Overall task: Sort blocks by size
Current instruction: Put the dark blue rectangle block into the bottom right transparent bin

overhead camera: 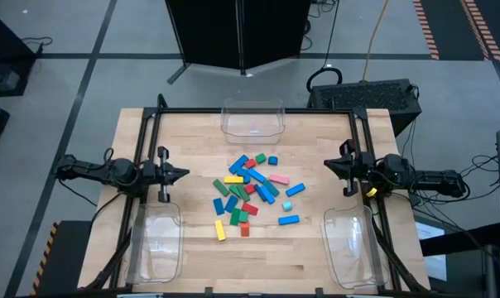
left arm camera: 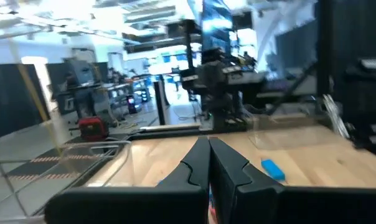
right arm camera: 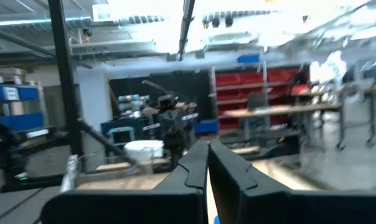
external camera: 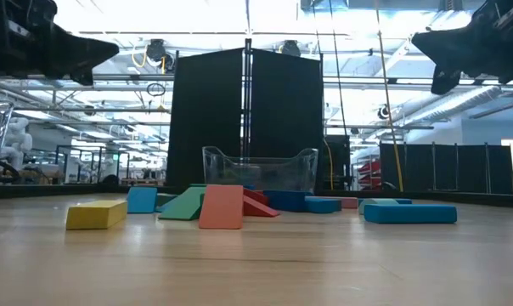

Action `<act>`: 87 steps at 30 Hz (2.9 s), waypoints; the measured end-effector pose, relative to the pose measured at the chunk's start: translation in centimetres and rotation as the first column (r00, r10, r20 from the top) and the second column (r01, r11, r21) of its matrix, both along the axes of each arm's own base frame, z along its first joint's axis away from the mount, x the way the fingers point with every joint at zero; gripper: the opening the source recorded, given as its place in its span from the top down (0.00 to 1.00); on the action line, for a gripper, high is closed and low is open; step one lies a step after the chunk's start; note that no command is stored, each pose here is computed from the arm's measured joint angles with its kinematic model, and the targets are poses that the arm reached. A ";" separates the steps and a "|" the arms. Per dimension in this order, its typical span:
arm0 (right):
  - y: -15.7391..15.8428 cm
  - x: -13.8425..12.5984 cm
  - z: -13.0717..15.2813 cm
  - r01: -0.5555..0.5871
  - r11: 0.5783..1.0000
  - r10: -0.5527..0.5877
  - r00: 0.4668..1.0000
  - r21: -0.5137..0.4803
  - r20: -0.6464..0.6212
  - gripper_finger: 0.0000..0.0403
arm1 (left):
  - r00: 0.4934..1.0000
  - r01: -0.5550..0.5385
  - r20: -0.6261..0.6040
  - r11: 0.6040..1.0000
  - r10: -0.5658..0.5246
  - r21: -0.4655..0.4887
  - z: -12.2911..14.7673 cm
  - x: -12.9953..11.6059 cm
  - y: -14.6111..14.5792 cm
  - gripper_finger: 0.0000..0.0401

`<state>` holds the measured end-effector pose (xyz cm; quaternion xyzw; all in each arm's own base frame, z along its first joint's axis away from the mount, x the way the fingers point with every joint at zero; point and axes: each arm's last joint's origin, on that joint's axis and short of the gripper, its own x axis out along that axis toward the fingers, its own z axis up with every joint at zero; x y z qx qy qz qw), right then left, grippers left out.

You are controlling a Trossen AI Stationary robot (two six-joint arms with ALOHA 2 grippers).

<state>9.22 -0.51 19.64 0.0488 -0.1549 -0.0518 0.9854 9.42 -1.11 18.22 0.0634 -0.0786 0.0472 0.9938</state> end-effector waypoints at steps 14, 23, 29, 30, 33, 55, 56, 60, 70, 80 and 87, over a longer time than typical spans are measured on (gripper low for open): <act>-0.9 0.1 1.2 0.299 0.954 -0.299 0.954 0.005 -0.029 0.86 | 0.985 -0.158 -0.082 0.985 0.153 -0.068 1.1 0.4 0.4 0.88; -1.4 1.1 0.8 0.343 0.939 -0.341 0.930 -0.010 -0.136 0.70 | 0.969 -0.195 -0.160 0.980 0.186 -0.043 3.7 1.7 0.2 0.76; -2.0 1.4 0.8 0.399 0.917 -0.394 0.906 0.005 -0.156 0.67 | 0.943 -0.235 -0.253 0.971 0.216 -0.049 4.8 3.5 0.6 0.75; -2.0 1.5 0.9 0.403 0.915 -0.397 0.903 0.004 -0.161 0.67 | 0.937 -0.242 -0.274 0.969 0.218 -0.055 5.0 3.8 0.7 0.75; -2.1 1.7 1.7 0.404 0.915 -0.398 0.901 -0.002 -0.175 0.67 | 0.917 -0.255 -0.333 0.965 0.220 -0.065 5.9 5.0 1.1 0.75; -2.3 3.3 2.5 0.387 0.919 -0.343 0.881 0.080 -0.326 0.67 | 0.831 -0.391 -0.496 0.899 0.254 -0.196 9.3 14.0 2.7 0.75; -2.2 3.4 2.5 0.364 0.928 -0.321 0.890 0.081 -0.325 0.67 | 0.831 -0.390 -0.495 0.900 0.253 -0.195 9.4 14.1 2.7 0.75; -2.0 3.5 2.6 0.294 0.952 -0.253 0.913 0.085 -0.319 0.67 | 0.835 -0.378 -0.489 0.909 0.254 -0.173 9.6 14.2 2.7 0.75; -2.1 4.0 2.1 0.301 0.940 -0.230 0.907 0.162 -0.351 0.67 | 0.806 -0.370 -0.544 0.915 0.231 -0.160 8.1 15.4 2.1 0.75; -2.3 5.3 0.8 0.324 0.930 -0.222 0.874 0.177 -0.433 0.67 | 0.656 -0.470 -0.713 0.873 0.248 -0.129 3.2 17.6 2.3 0.63; -2.4 6.0 0.3 0.335 0.913 -0.204 0.869 0.234 -0.451 0.67 | 0.624 -0.544 -0.736 0.822 0.262 -0.169 2.0 18.0 3.5 0.37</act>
